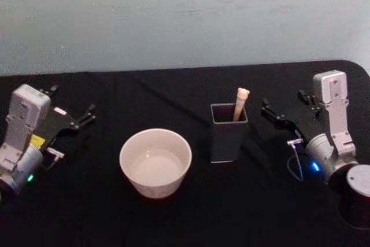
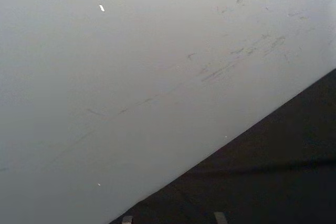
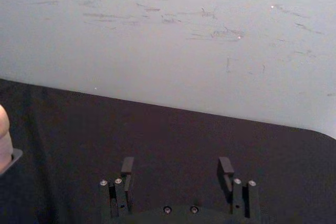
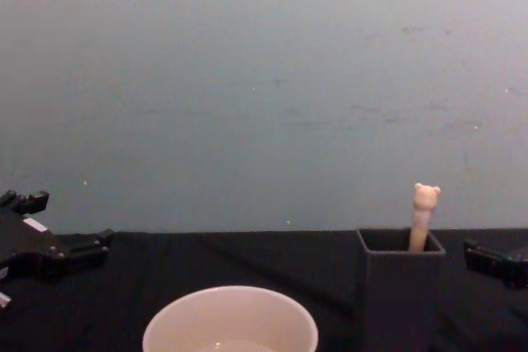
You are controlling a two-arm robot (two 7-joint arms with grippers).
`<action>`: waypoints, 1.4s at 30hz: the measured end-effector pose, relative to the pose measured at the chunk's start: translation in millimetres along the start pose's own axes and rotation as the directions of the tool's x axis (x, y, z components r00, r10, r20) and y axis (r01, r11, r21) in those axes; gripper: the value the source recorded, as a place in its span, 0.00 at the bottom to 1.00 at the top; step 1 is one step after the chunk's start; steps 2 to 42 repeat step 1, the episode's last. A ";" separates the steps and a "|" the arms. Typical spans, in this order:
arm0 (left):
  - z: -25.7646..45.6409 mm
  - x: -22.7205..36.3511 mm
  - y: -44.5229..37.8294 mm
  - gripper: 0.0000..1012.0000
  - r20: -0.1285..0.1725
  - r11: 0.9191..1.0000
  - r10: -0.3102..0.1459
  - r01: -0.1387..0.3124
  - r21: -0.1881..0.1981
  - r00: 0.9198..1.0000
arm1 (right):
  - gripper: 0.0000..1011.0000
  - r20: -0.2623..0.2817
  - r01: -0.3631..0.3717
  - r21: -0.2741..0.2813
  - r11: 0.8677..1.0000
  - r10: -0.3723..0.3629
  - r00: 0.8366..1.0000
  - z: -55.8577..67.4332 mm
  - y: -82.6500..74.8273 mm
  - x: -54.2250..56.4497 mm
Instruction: Pick up the stirring spoon with one hand, stir inside the cup, then place it back in its original position.
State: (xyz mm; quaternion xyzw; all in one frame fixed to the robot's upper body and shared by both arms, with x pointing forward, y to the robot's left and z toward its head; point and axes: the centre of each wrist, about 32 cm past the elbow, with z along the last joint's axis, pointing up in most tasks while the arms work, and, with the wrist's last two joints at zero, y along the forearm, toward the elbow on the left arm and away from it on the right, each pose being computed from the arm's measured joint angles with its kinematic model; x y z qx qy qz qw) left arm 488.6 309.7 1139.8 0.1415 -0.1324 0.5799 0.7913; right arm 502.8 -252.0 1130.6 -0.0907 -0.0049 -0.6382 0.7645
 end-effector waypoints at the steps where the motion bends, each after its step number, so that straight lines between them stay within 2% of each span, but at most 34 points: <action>1: 0.0 0.0 0.0 0.99 0.000 1.000 0.000 0.000 0.000 1.000 | 0.99 0.000 0.000 0.000 1.000 0.000 1.000 0.0 0.0 0.0; 42: 0.0 0.0 0.0 0.99 0.000 1.000 0.000 0.000 0.000 1.000 | 0.99 0.000 0.000 0.000 1.000 0.000 1.000 0.0 0.0 0.0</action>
